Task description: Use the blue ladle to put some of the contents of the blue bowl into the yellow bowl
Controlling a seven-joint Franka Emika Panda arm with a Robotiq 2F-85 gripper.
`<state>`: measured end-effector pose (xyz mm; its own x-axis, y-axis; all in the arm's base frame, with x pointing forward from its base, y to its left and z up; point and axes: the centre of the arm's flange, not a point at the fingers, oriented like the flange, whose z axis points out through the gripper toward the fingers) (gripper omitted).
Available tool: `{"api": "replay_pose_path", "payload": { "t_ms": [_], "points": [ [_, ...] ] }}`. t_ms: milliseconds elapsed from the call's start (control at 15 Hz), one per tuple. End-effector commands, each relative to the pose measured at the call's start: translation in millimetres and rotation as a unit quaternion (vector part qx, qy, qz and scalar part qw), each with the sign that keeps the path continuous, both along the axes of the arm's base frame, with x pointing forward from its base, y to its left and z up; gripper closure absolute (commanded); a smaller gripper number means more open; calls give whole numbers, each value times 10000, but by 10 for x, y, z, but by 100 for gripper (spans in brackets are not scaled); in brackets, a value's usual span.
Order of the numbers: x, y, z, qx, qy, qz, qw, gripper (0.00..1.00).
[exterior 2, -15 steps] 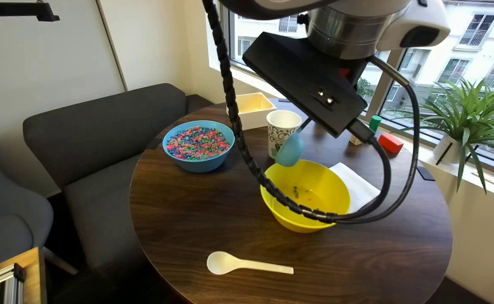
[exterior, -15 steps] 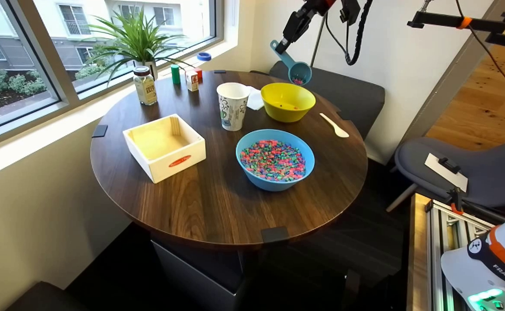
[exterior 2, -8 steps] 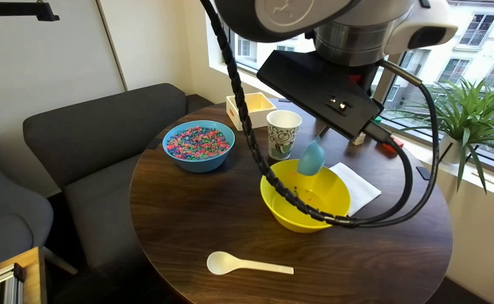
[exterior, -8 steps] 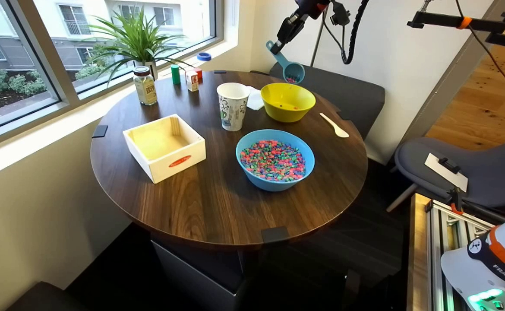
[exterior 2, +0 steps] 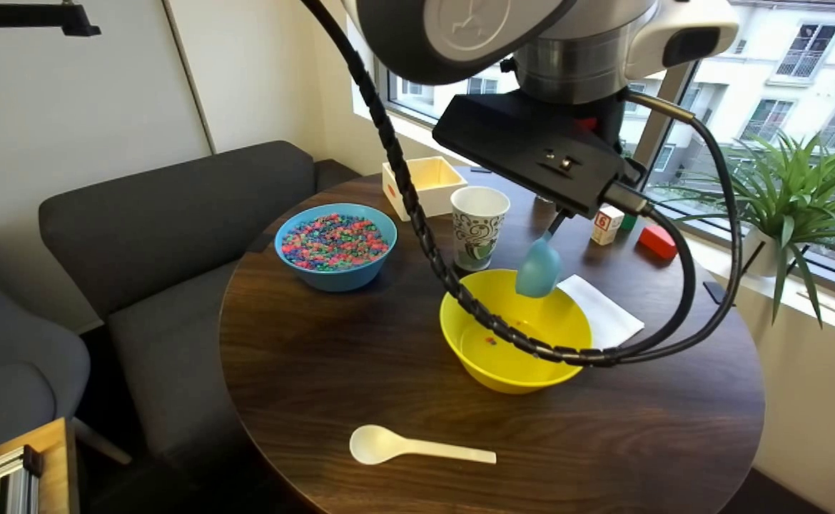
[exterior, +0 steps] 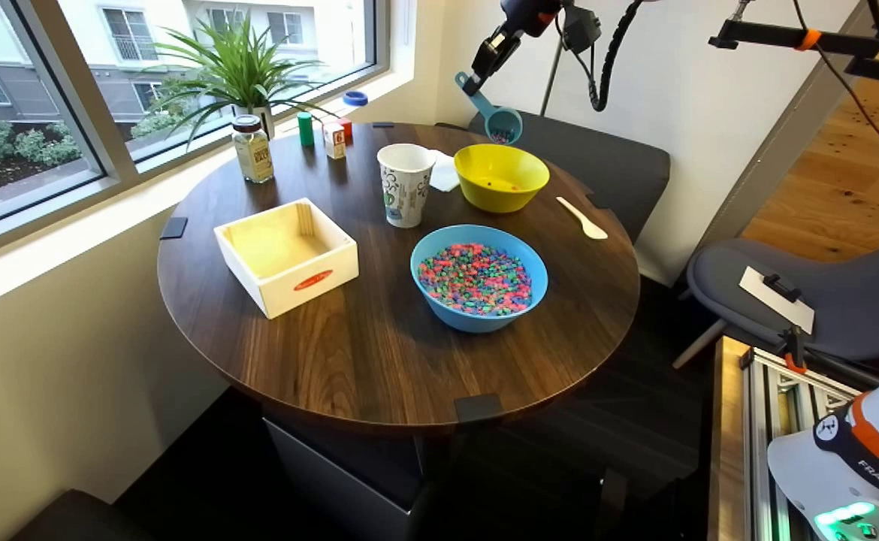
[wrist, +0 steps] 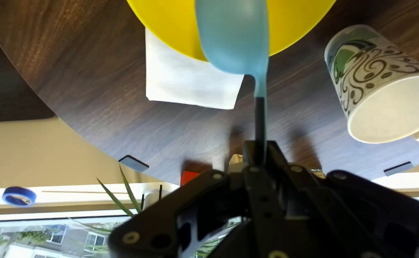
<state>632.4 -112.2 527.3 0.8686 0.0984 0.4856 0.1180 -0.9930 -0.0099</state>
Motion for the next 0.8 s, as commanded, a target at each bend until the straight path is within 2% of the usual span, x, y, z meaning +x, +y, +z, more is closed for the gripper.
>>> {"api": "replay_pose_path", "payload": {
  "t_ms": [0,333,733],
  "points": [
    [-69,183,-110,-260,-6,-134,9996,98],
    [-117,364,-166,-525,-124,-260,9982,98],
    [-208,519,-219,-1043,-392,-403,9930,98]
  ]
}}
